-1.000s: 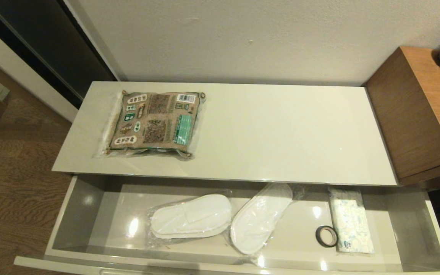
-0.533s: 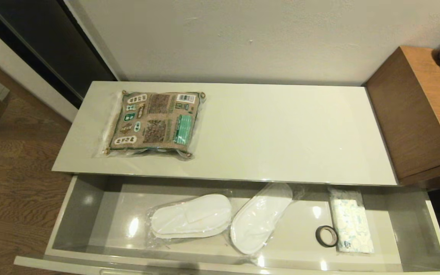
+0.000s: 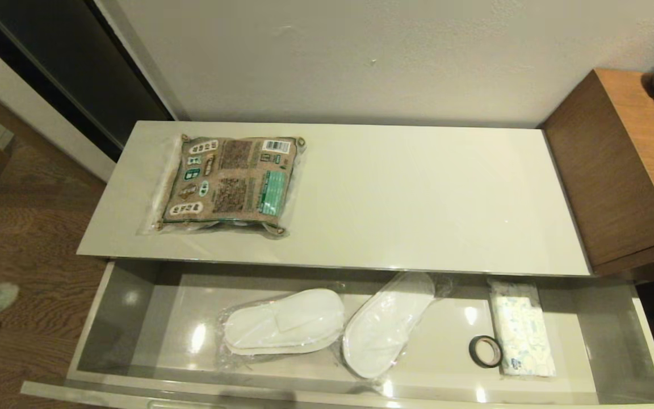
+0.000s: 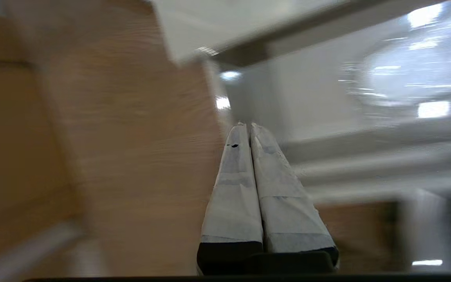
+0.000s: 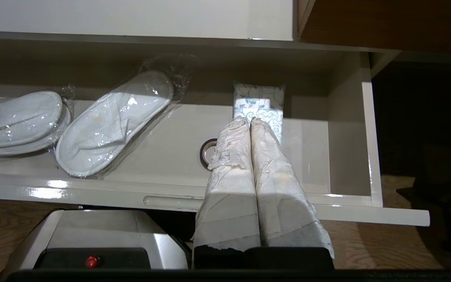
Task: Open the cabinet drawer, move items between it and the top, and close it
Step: Pick up the solid drinks on the table
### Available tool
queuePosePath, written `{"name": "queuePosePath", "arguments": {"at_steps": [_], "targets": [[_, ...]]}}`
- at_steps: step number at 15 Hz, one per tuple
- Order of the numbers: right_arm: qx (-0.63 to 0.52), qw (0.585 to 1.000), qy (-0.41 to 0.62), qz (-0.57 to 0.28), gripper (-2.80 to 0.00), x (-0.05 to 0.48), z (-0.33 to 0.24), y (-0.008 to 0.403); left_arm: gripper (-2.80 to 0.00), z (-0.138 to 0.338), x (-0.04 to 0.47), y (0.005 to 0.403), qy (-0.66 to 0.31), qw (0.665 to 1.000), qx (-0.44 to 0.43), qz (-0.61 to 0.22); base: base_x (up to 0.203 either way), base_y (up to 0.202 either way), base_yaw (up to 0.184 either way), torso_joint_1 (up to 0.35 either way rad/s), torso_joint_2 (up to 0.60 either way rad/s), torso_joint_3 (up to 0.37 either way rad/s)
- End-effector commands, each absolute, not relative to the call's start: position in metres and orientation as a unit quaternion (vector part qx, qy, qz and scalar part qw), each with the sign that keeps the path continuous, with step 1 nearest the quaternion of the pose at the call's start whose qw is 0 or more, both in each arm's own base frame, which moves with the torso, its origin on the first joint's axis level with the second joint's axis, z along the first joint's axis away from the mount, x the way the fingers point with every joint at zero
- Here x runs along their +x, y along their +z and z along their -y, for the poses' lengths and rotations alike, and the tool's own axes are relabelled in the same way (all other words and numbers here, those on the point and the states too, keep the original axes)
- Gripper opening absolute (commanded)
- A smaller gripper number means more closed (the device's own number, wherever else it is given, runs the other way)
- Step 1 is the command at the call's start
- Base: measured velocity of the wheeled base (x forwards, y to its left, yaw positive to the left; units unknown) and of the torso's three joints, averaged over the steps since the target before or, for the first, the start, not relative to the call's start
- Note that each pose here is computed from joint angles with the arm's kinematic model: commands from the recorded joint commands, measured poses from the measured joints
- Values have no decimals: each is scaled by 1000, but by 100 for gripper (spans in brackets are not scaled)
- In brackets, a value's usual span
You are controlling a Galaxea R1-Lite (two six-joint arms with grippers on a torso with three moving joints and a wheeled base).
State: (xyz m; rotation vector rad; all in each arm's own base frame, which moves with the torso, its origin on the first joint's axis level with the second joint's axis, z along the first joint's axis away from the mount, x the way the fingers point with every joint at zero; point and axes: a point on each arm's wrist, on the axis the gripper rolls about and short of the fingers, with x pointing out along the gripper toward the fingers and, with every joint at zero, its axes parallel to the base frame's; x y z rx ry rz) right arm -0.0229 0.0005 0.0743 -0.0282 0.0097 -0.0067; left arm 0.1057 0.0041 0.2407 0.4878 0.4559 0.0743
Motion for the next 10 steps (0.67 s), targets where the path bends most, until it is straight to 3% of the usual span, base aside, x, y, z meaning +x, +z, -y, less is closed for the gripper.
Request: {"name": "queuePosePath", "arguments": {"at_steps": [1, 5, 10], "targets": [[-15, 1000, -3, -5, -280, -23, -1, 74, -280, -5, 191, 231, 33, 890, 365, -271, 0, 0, 0, 0, 0, 0], [-15, 1000, -4, -5, -280, -23, -1, 74, -280, 20, 260, 242, 21, 801, 564, -198, 0, 0, 0, 0, 0, 0], [-15, 1000, -3, -5, -280, -23, -1, 74, -280, 73, 265, 217, 14, 757, 626, -185, 0, 0, 0, 0, 0, 0]]}}
